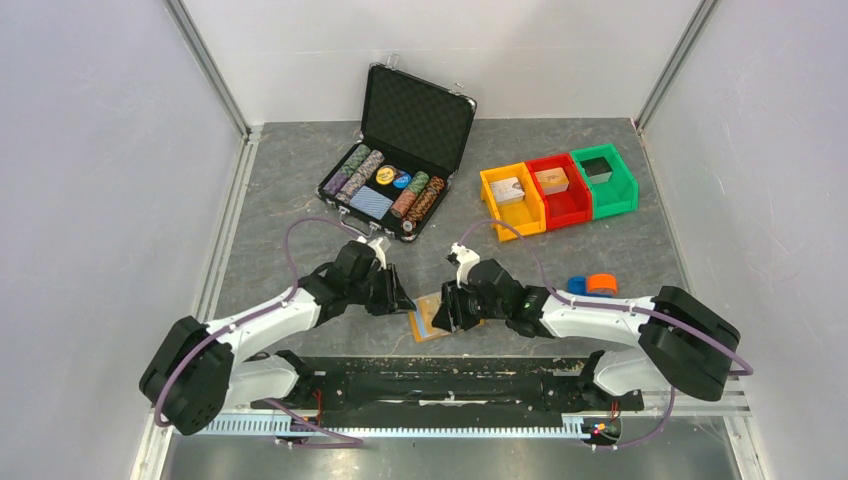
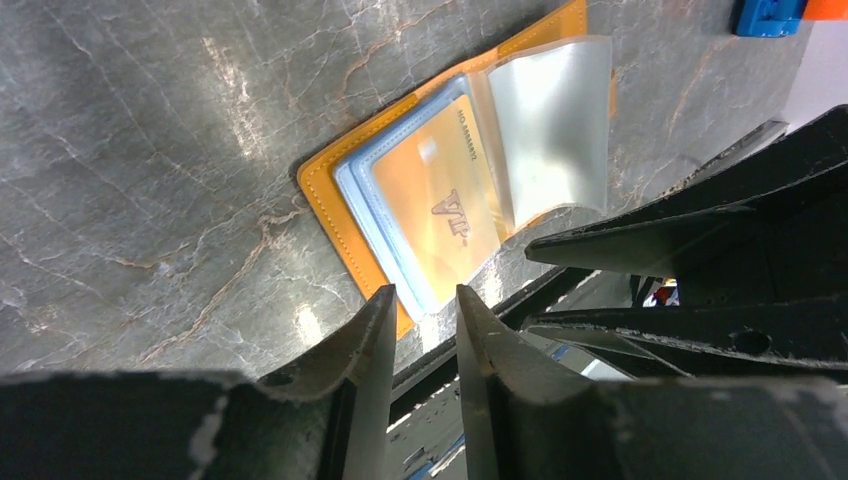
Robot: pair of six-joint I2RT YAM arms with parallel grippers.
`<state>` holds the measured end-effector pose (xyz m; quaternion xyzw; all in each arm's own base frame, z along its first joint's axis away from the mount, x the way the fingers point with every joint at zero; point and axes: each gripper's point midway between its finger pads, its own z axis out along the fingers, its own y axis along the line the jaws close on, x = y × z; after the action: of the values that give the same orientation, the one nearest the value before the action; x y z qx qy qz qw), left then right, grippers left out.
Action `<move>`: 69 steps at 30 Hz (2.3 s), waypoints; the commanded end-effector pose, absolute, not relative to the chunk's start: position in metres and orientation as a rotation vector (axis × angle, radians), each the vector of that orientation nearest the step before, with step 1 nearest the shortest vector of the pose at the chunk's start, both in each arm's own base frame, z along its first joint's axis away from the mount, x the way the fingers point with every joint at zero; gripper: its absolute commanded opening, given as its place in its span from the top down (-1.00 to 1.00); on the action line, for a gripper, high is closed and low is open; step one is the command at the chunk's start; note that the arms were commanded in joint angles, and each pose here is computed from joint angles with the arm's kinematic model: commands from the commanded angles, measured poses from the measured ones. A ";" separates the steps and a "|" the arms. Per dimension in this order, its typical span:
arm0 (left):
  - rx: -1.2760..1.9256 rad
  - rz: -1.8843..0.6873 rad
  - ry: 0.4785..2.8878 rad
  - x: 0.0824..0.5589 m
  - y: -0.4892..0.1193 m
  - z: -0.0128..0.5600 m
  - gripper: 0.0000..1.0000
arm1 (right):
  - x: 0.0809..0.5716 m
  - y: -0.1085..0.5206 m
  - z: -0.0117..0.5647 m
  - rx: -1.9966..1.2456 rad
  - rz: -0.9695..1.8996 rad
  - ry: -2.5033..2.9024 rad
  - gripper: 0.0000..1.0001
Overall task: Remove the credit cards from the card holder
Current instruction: Remove the credit card from the card holder.
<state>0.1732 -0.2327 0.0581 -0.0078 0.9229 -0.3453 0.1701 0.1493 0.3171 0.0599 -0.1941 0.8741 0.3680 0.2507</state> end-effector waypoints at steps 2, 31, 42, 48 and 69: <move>0.000 -1.083 2.577 0.177 -0.248 0.073 0.39 | 0.174 0.319 0.077 -0.496 0.970 2.309 0.26; 0.014 -1.092 2.706 0.165 -0.251 0.015 0.64 | 0.187 0.301 0.030 -0.407 1.025 2.443 0.37; 0.010 -1.077 2.712 0.161 -0.247 0.015 0.57 | 0.178 0.300 0.024 -0.388 1.063 2.498 0.45; 0.006 -1.076 2.726 0.159 -0.246 0.010 0.57 | 0.170 0.306 0.022 -0.351 1.184 2.495 0.53; -0.018 -1.044 2.756 0.155 -0.241 0.002 0.57 | 0.168 0.294 0.039 -0.267 1.380 2.364 1.00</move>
<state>0.1666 -0.2529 0.0203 0.0111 0.9150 -0.3849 0.1203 0.1645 0.2929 0.0263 -0.0841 0.8560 0.4797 0.1735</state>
